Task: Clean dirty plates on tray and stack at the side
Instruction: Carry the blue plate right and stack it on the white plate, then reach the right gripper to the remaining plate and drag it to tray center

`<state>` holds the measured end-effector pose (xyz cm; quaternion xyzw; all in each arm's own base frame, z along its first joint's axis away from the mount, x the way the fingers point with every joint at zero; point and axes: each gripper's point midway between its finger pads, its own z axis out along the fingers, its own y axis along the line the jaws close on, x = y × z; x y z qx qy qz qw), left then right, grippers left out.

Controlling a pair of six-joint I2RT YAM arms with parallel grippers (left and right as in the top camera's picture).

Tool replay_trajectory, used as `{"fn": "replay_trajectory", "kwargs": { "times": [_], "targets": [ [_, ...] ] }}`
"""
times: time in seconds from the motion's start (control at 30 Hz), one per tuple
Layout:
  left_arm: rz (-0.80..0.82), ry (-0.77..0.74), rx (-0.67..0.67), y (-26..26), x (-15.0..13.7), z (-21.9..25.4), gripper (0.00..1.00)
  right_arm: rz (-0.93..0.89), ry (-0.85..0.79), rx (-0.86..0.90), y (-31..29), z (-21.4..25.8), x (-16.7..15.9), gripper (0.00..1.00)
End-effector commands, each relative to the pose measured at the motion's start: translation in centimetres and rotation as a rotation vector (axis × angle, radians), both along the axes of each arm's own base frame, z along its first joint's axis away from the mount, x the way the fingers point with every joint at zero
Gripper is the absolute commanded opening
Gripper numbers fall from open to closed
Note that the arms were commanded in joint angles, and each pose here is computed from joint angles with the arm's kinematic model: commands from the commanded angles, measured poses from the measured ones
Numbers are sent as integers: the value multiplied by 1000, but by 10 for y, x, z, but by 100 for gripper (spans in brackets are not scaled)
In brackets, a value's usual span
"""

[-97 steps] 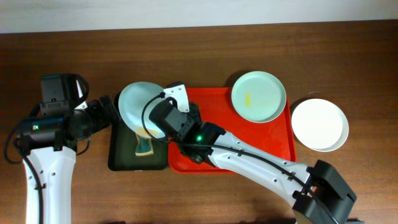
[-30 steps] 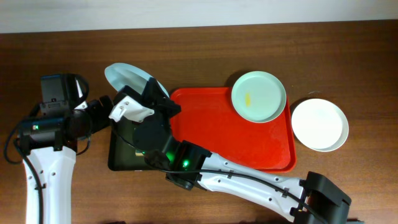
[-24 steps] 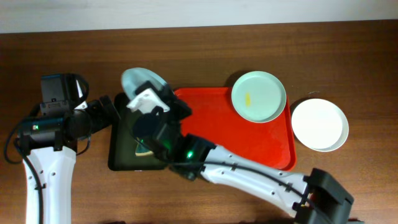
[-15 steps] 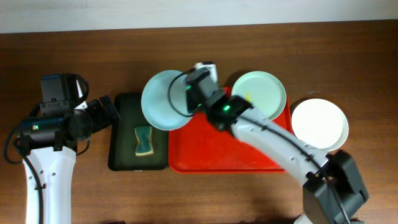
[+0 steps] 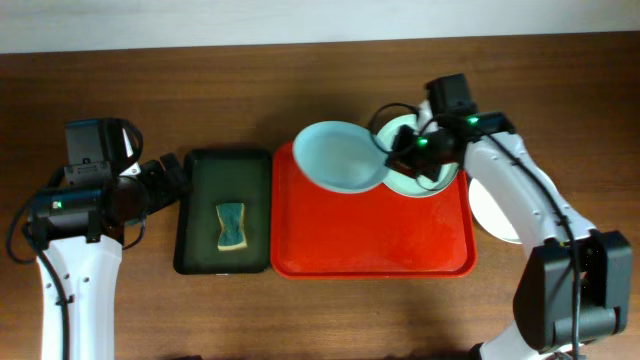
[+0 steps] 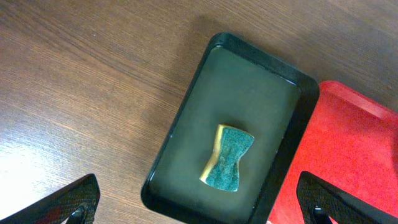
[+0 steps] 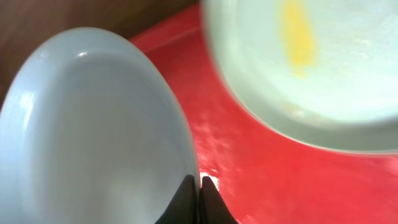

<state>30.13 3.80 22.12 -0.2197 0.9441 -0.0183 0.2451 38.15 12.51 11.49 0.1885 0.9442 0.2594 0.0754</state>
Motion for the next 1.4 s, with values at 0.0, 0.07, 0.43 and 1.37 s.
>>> {"fn": "replay_trajectory", "kwargs": {
  "times": [0.0,0.07,0.43,1.37],
  "targets": [
    [16,-13,3,3,1,5,99,-72,15,8,-40,8,0,4],
    [16,-13,3,3,1,5,99,-109,38,-2,-66,5,-4,4],
    [16,-13,3,3,1,5,99,-359,149,2,-210,-2,-55,4],
    [16,-14,3,3,1,5,99,-684,274,-40,-304,-57,-136,13]
  ]
}}
